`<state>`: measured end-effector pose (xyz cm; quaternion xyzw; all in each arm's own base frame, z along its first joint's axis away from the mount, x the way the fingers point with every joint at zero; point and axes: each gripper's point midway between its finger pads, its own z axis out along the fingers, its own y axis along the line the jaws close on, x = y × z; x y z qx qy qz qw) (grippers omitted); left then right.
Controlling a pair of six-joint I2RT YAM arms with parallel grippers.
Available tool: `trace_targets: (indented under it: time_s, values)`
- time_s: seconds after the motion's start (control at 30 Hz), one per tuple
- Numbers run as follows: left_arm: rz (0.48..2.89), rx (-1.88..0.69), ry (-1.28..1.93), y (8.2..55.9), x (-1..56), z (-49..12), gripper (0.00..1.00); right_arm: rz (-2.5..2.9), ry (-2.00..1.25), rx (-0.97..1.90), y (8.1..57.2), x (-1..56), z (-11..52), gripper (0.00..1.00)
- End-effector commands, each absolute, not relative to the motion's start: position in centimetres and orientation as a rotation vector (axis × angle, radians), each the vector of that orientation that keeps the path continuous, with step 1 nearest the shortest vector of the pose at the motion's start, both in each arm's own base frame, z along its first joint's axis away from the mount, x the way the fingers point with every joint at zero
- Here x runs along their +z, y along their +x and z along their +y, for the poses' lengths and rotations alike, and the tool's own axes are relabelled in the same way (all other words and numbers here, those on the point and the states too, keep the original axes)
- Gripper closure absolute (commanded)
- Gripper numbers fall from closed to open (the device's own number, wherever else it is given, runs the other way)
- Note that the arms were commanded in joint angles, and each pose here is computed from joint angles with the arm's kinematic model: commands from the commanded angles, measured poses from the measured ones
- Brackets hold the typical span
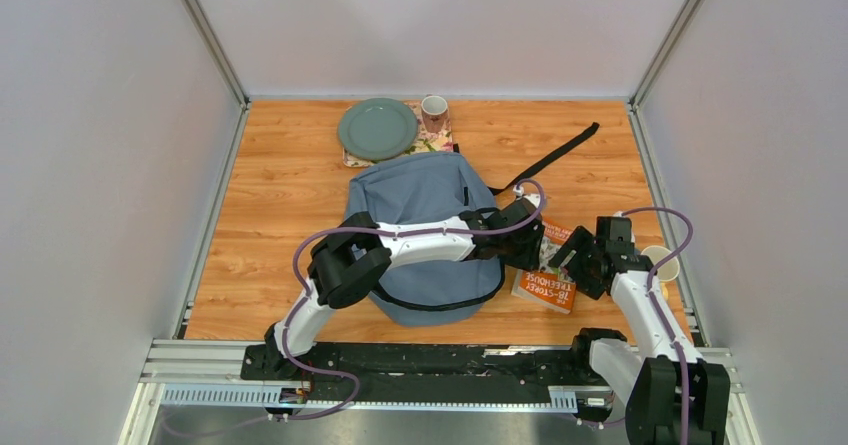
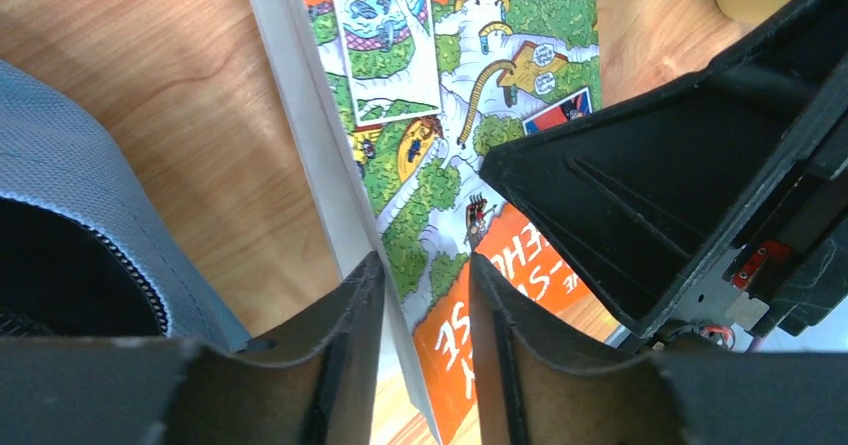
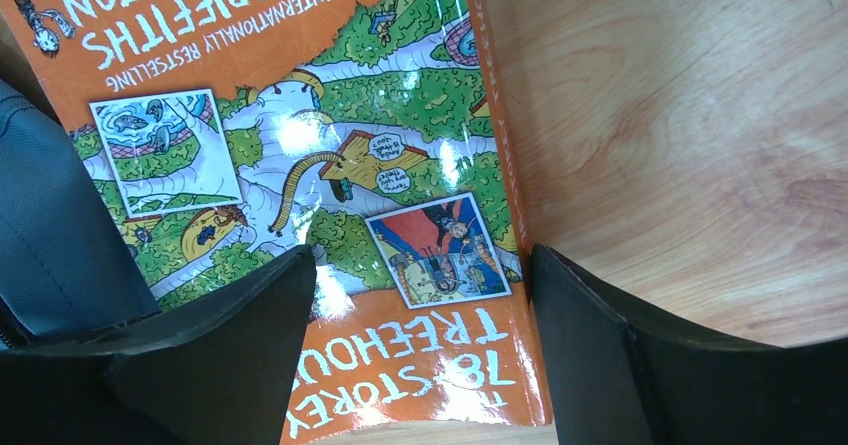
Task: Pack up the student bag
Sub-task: Pick up the book from the center of the board.
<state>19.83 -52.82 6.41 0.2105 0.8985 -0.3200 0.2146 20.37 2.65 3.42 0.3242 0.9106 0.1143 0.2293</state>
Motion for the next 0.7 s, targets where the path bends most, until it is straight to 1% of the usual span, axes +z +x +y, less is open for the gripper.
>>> trace_targets:
  time_s: [0.0,0.03,0.07,0.1,0.13,0.23,0.37,0.53,0.67]
  values:
    - [2.447,-1.143,0.655,16.6,9.5,-56.9,0.65,2.482,0.866,0.485,21.1,4.9,4.8,0.21]
    - [2.449,-1.145,0.658,16.6,9.4,-56.9,0.76,2.482,0.866,0.485,21.0,5.0,4.8,0.21]
    - [2.455,-1.144,0.658,16.5,9.2,-56.8,0.81,2.477,0.865,0.485,21.0,5.1,4.8,0.21]
    - [2.459,-1.144,0.661,16.5,9.2,-56.8,0.89,2.475,0.861,0.485,21.0,5.2,4.8,0.21]
    - [2.461,-1.142,0.659,16.6,9.2,-56.8,1.00,2.470,0.860,0.484,21.1,5.3,4.8,0.21]
    - [2.454,-1.132,0.670,16.6,9.3,-56.7,1.00,2.454,0.849,0.460,21.3,6.2,4.4,0.20]
    - [2.367,-1.144,0.724,17.1,11.7,-57.0,1.00,2.407,0.880,0.429,21.4,7.8,3.7,0.18]
    - [2.266,-1.148,0.767,17.7,14.9,-57.3,1.00,2.197,0.910,0.451,22.1,12.8,2.9,0.15]
    - [2.165,-1.150,0.793,18.1,18.5,-56.8,1.00,2.100,0.931,0.365,21.4,15.9,1.3,0.14]
